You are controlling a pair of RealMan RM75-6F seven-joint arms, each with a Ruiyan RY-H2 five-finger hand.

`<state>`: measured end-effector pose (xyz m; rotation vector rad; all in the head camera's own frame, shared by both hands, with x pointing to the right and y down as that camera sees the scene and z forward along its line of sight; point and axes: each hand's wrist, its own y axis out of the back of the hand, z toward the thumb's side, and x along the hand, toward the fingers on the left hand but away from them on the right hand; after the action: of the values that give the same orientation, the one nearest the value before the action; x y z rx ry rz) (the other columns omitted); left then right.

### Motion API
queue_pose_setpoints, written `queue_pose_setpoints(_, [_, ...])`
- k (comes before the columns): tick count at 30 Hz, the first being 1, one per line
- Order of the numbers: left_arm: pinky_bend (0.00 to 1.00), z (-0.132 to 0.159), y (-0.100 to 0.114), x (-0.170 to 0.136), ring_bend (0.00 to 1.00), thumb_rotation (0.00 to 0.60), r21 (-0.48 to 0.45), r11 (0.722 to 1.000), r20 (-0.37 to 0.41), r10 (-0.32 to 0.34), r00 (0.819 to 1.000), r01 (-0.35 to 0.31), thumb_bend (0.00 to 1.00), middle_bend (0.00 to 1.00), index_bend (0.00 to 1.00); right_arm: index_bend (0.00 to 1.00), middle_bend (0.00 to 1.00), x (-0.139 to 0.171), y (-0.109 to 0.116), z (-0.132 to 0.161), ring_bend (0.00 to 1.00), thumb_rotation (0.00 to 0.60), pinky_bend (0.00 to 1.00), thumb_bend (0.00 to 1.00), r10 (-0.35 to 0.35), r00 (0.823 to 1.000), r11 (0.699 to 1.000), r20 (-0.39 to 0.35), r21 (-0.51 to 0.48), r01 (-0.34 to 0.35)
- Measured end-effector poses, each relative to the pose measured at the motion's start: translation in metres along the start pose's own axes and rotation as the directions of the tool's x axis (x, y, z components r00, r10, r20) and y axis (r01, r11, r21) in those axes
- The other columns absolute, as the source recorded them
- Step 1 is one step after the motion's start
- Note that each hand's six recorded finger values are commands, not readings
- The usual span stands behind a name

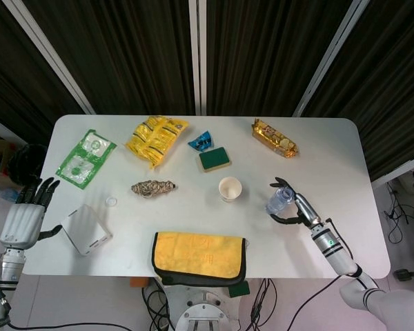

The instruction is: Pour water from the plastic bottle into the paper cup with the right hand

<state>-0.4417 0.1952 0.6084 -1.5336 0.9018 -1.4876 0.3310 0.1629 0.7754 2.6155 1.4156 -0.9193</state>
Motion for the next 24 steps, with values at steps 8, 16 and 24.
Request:
queue_pose_setpoints(8, [0.13, 0.0021, 0.002, 0.0007, 0.02, 0.6, 0.008, 1.0, -0.001, -0.001, 1.0, 0.001, 0.09, 0.07, 0.07, 0.39, 0.25, -0.004, -0.0042, -0.0029, 0.07, 0.6, 0.05, 0.21, 0.0, 1.0, 1.0, 0.003, 0.001, 0.0])
queue_pose_setpoints(16, [0.13, 0.0016, 0.001, 0.0006, 0.02, 0.6, 0.009, 1.0, -0.009, -0.008, 1.0, 0.008, 0.09, 0.07, 0.07, 0.62, 0.3, -0.0069, -0.0045, -0.004, 0.1, 0.6, 0.07, 0.22, -0.009, 1.0, 1.0, 0.006, -0.016, 0.01])
queue_pose_setpoints(24, [0.13, 0.0006, 0.0009, 0.0004, 0.02, 0.6, 0.007, 1.0, -0.013, -0.01, 1.0, 0.01, 0.09, 0.07, 0.07, 0.72, 0.39, -0.0077, -0.0021, -0.0024, 0.19, 0.6, 0.16, 0.26, -0.038, 0.999, 0.999, -0.005, -0.019, 0.038])
